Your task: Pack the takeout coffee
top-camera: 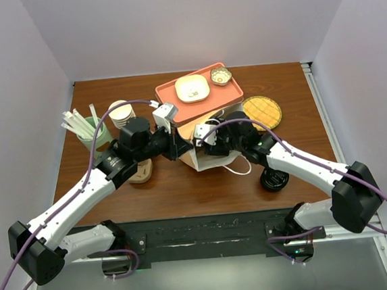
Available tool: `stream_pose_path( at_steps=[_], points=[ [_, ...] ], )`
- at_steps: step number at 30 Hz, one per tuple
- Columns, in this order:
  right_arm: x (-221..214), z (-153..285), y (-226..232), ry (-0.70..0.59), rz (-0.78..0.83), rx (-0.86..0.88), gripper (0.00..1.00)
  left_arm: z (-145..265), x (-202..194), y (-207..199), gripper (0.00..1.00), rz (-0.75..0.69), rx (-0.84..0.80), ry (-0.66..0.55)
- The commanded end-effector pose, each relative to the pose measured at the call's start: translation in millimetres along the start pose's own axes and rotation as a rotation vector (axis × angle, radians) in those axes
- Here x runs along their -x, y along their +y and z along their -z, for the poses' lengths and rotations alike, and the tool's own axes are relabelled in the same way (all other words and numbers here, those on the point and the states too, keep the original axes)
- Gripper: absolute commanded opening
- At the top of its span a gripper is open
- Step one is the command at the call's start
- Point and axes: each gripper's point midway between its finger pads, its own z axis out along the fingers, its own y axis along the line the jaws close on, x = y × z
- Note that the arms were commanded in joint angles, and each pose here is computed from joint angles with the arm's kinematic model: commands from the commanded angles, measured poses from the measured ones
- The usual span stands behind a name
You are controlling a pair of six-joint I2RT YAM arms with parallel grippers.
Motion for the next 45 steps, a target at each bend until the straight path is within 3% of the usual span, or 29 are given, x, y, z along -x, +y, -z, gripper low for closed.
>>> stream_pose_path(
  at_steps=[1,7,16,24,27,34,37,45],
  points=[
    [-0.7,1.1,-16.6,0.0,-0.057,-0.097,0.76,6.7,0.6,-19.5,0.0,-0.002,-0.092,-0.011],
    [2.3,-8.3,-17.1,0.001,-0.044,-0.076,0.77,6.5,1.7,-20.0,0.0,-0.001,-0.097,-0.018],
    [13.7,-19.7,2.4,-0.06,-0.06,0.042,0.7,4.5,2.5,-19.0,0.0,0.004,-0.094,-0.022],
    [15.0,-30.3,-9.3,-0.044,-0.101,-0.009,0.73,4.7,6.1,-20.0,0.0,0.005,-0.095,-0.036],
    [13.2,-32.8,-9.5,-0.042,-0.108,-0.015,0.68,5.0,6.6,-19.8,0.0,0.007,-0.092,-0.038],
    [11.3,-35.2,-10.2,-0.041,-0.114,-0.028,0.34,8.0,8.7,-18.5,0.0,0.008,-0.077,-0.048],
    [12.3,-34.5,-12.0,-0.042,-0.114,-0.033,0.24,8.3,8.6,-17.8,0.0,0.01,-0.072,-0.049],
    [19.3,-23.6,-18.7,-0.052,-0.109,-0.047,0.14,12.6,11.6,-15.7,0.0,0.003,-0.045,-0.054]
  ],
)
